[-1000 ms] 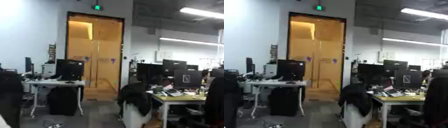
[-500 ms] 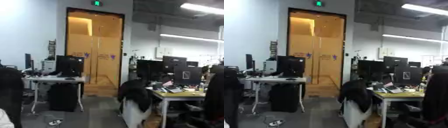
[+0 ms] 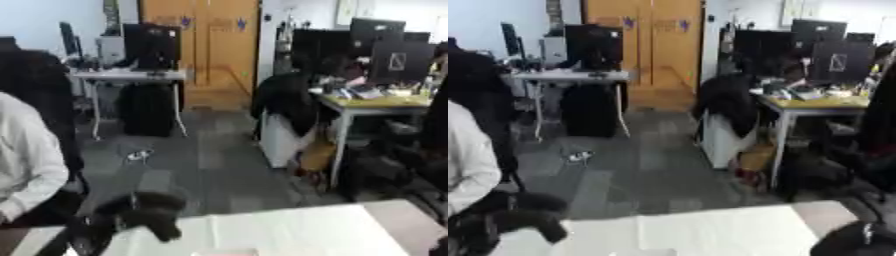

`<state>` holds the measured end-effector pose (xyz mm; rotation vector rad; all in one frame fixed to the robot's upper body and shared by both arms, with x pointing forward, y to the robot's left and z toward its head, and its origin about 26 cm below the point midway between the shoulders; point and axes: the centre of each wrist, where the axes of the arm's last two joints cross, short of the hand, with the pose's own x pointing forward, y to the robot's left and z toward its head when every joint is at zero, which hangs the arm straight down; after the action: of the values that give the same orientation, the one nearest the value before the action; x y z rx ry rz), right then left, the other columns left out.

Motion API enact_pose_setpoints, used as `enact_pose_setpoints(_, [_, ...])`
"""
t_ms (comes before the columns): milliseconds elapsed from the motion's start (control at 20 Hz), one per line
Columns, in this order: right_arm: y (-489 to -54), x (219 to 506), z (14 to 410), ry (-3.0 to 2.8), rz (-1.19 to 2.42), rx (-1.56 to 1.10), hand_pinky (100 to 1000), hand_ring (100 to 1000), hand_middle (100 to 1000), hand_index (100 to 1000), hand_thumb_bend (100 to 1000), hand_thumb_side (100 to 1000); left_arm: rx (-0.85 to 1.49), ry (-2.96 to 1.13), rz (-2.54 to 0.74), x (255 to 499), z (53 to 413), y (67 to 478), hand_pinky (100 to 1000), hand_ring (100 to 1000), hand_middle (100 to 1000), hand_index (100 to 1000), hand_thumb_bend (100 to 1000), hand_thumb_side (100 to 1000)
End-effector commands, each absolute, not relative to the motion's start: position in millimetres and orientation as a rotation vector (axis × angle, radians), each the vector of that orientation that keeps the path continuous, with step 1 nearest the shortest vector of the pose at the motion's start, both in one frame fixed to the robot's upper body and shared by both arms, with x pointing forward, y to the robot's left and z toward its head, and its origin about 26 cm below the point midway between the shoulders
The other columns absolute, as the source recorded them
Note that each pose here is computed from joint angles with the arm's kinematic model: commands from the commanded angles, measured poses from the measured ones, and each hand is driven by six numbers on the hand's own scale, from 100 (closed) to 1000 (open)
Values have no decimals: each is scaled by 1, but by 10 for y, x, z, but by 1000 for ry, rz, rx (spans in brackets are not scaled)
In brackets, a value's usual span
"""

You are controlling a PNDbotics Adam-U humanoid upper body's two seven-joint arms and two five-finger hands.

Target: Pick up objects on the table and place them in the box.

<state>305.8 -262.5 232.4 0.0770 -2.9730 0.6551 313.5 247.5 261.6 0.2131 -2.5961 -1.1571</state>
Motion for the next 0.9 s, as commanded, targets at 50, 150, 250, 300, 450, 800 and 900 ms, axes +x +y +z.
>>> enact_pose_setpoints(50, [-2671,3035,2370,-2990,538,26,126,412,559,652,100,654,387,-2530,-1248,3170,2739,2614,603,640,855,859,528,1000])
enact_pose_setpoints(150, [-2668,3033,2356,-2988,503,10,122,408,550,640,100,654,438,-2477,-1306,3250,2731,2662,614,648,862,864,528,1000])
enact_pose_setpoints(250, [-2659,3031,2344,-2986,494,-1,116,405,538,630,100,656,494,-2427,-1373,3322,2734,2710,628,655,865,859,506,1000])
enact_pose_setpoints(300, [-2654,3031,2338,-2980,493,-7,114,404,536,629,100,657,532,-2402,-1414,3350,2752,2738,634,658,863,854,491,1000])
enact_pose_setpoints(450, [-2620,3031,2325,-2960,537,-13,124,416,556,670,100,679,652,-2338,-1530,3412,2814,2802,656,669,866,847,475,1000])
enact_pose_setpoints(800, [-2384,3035,2276,-2906,1015,187,181,466,666,960,100,729,816,-2203,-1753,3560,2859,2885,676,679,868,838,461,1000])
enact_pose_setpoints(900, [-2348,3035,2271,-2888,1087,279,185,467,678,959,100,723,843,-2174,-1781,3601,2849,2918,681,680,867,835,459,1000])
